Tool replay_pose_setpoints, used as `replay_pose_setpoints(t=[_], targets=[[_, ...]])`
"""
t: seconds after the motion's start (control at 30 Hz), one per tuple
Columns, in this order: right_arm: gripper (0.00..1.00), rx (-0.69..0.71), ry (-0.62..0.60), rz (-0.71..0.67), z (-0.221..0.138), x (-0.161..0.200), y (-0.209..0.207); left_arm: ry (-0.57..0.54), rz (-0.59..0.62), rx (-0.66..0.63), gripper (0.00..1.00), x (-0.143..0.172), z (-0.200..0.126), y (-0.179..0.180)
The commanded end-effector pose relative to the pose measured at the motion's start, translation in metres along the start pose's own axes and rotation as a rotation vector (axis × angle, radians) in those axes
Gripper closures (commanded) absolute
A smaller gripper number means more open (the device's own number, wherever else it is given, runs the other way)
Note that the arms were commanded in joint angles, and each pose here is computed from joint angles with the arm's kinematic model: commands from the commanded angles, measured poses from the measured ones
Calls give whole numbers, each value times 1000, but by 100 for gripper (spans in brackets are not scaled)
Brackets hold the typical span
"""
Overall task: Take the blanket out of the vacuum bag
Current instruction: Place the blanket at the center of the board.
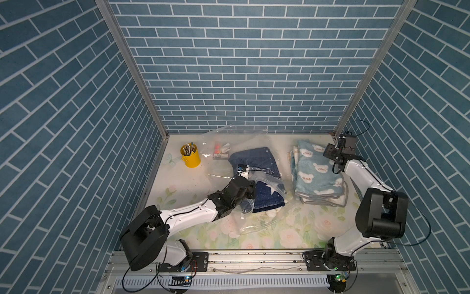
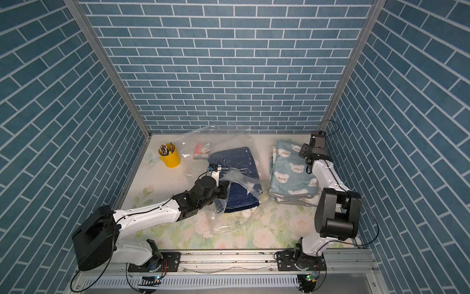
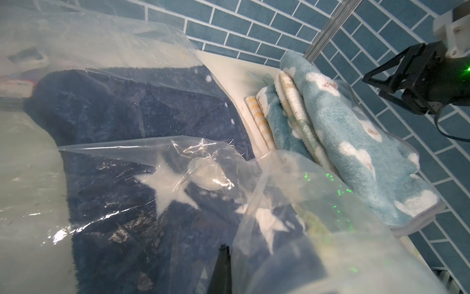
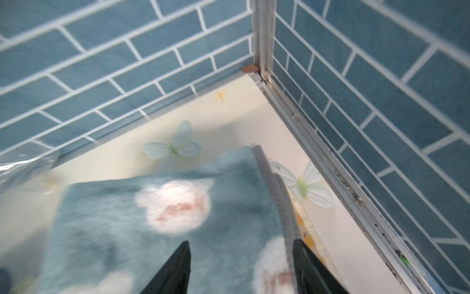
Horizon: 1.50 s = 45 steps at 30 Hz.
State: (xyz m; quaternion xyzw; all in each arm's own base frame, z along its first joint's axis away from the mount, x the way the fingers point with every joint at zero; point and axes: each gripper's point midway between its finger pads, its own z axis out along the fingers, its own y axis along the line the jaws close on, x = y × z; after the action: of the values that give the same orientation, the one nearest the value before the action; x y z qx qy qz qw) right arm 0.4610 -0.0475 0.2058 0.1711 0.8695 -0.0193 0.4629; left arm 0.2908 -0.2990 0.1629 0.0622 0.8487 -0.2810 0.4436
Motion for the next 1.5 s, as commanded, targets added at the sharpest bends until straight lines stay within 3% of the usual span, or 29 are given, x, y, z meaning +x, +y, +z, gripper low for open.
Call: replay_pose_setpoints(t=[0.0, 0.17, 0.23, 0.37, 0.57, 0.63, 0.7, 0.77, 0.93, 1.1, 1.2, 1.33, 1.47], targets=[[34, 3, -18, -51, -39, 9, 11, -18, -2, -38, 99, -3, -8, 12], [33, -169, 67, -185, -73, 72, 86, -27, -14, -35, 99, -5, -15, 13], [33, -173, 101, -230, -80, 99, 98, -20, -21, -28, 99, -3, -15, 13], [32, -134, 163, -276, -85, 146, 101, -11, -39, -11, 99, 3, -18, 13], [36, 34, 178, -304, -91, 177, 69, -8, -59, 13, 99, 6, -21, 11], [47, 30, 178, -291, -98, 182, 65, -11, -60, 17, 99, 4, -22, 10], [66, -24, 187, -273, -106, 187, 70, -13, -60, 21, 99, 2, -23, 9], [76, -78, 189, -267, -116, 190, 78, -17, -64, 27, 99, 1, -23, 7], [83, -110, 227, -285, -129, 196, 79, -8, -71, 41, 99, 3, -21, 4], [97, -93, 263, -314, -132, 212, 65, -10, -76, 47, 99, 4, -21, 4], [96, -111, 313, -327, -129, 231, 63, -6, -76, 55, 99, 6, -20, 1], [64, -163, 315, -312, -136, 228, 70, 6, -71, 56, 99, 8, -17, -1], [52, -265, 232, -255, -167, 187, 85, 27, -51, 63, 99, 8, -14, -7]])
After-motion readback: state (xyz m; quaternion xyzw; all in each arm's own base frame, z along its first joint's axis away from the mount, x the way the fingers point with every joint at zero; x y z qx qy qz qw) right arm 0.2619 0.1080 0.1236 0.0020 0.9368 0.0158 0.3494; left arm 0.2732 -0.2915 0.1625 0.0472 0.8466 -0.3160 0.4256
